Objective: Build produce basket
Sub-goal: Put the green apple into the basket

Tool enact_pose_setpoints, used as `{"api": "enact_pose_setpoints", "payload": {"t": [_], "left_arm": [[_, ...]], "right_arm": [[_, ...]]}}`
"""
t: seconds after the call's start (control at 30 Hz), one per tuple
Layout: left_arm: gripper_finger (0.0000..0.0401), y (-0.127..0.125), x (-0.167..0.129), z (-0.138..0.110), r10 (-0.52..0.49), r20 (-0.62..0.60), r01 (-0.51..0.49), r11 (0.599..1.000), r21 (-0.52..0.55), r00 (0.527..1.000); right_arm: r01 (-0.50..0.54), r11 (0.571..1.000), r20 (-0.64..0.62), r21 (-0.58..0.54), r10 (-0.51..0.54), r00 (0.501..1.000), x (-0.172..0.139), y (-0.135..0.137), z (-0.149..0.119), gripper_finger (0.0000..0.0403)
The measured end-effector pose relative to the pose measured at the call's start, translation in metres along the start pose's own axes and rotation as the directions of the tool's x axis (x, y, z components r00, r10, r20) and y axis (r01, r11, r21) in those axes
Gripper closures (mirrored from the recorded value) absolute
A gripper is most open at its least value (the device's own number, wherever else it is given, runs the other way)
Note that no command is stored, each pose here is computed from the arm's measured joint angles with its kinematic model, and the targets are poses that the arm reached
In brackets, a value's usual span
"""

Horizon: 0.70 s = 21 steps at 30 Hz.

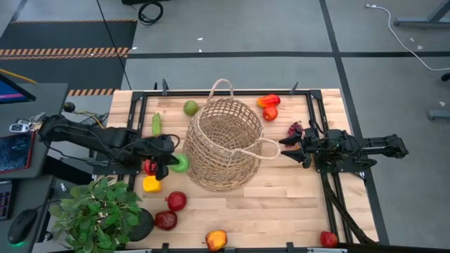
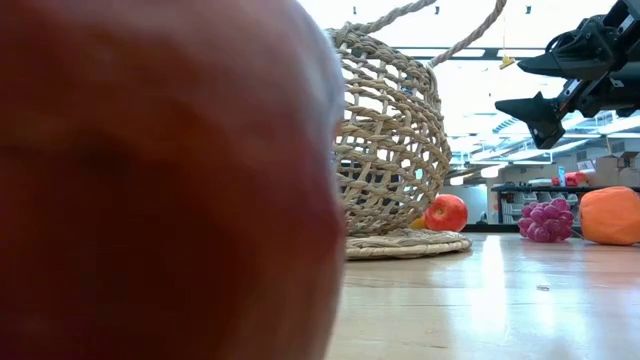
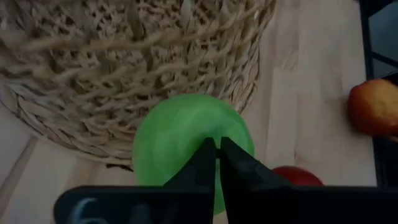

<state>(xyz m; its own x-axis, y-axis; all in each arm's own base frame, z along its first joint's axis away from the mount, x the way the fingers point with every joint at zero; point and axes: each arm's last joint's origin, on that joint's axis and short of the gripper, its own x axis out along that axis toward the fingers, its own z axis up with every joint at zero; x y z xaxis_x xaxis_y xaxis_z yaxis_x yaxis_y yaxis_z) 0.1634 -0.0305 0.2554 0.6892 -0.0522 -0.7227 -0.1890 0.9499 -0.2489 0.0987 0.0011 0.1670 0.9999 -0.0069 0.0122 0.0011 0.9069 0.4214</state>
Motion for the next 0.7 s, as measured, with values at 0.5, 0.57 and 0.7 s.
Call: {"api": "enact_pose_setpoints", "payload": {"t": [0.5,0.57,0.7], "left_arm": [[0.039,-0.01,-0.026,0.027,-0.03,0.107,0.024,0.998,0.062,0.994],[0.039,-0.012,-0.03,0.031,-0.039,0.127,0.031,0.997,0.071,0.991],[0.039,-0.015,-0.04,0.041,-0.051,0.181,0.034,0.995,0.097,0.982]], "right_arm": [[0.0,1.0,0.001,0.0,0.0,1.0,0.0,0.0,0.0,0.0118],[0.0,1.0,0.0,0.0,0.0,1.0,0.0,0.0,0.0,0.0118],[0.0,1.0,0.0,0.0,0.0,1.0,0.0,0.0,0.0,0.0118]]}}
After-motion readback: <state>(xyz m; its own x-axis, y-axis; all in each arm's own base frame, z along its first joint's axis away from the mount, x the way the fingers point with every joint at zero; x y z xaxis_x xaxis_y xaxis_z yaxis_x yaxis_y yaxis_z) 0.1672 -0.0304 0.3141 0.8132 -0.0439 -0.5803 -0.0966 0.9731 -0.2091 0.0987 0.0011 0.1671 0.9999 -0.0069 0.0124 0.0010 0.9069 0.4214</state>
